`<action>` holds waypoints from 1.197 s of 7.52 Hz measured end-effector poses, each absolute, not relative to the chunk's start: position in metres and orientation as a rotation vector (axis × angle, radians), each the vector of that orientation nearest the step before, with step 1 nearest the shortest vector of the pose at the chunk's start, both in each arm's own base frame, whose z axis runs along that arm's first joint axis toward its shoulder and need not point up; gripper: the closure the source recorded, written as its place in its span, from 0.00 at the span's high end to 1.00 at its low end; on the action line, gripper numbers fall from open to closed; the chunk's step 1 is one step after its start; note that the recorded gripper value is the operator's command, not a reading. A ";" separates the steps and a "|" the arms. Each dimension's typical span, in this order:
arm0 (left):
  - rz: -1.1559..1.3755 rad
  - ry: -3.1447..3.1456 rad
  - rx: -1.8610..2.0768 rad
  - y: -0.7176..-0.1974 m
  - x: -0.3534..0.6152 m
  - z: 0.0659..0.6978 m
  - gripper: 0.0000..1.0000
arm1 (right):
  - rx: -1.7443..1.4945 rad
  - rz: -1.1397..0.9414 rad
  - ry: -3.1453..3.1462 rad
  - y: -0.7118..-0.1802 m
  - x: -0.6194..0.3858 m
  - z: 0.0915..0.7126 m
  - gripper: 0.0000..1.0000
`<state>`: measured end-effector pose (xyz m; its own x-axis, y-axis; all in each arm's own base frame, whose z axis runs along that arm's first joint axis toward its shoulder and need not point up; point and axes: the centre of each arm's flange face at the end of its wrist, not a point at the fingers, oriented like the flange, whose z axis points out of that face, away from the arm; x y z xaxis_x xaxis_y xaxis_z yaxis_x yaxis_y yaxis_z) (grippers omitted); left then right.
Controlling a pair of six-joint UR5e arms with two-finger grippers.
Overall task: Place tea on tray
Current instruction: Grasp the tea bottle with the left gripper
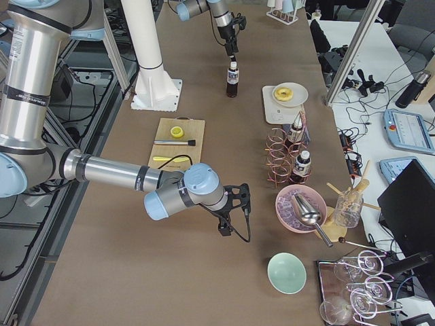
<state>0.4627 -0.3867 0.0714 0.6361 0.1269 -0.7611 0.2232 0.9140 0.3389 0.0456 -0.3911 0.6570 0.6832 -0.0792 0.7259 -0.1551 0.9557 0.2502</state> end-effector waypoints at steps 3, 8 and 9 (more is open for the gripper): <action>-0.079 0.807 0.479 -0.391 0.489 0.088 0.93 | 0.310 0.050 -0.823 -0.387 0.050 0.661 1.00; -0.107 0.843 0.456 -0.361 0.513 0.092 0.77 | 0.314 0.050 -0.823 -0.388 0.050 0.660 1.00; -0.115 0.839 0.464 -0.362 0.512 0.093 0.77 | 0.316 0.050 -0.823 -0.388 0.050 0.659 1.00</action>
<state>0.5120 -0.3618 0.0933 0.6684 0.0819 -0.7393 0.2782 0.8943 0.3506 0.0503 -0.3882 0.6586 0.6816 -0.0782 0.7275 -0.1652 0.9522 0.2572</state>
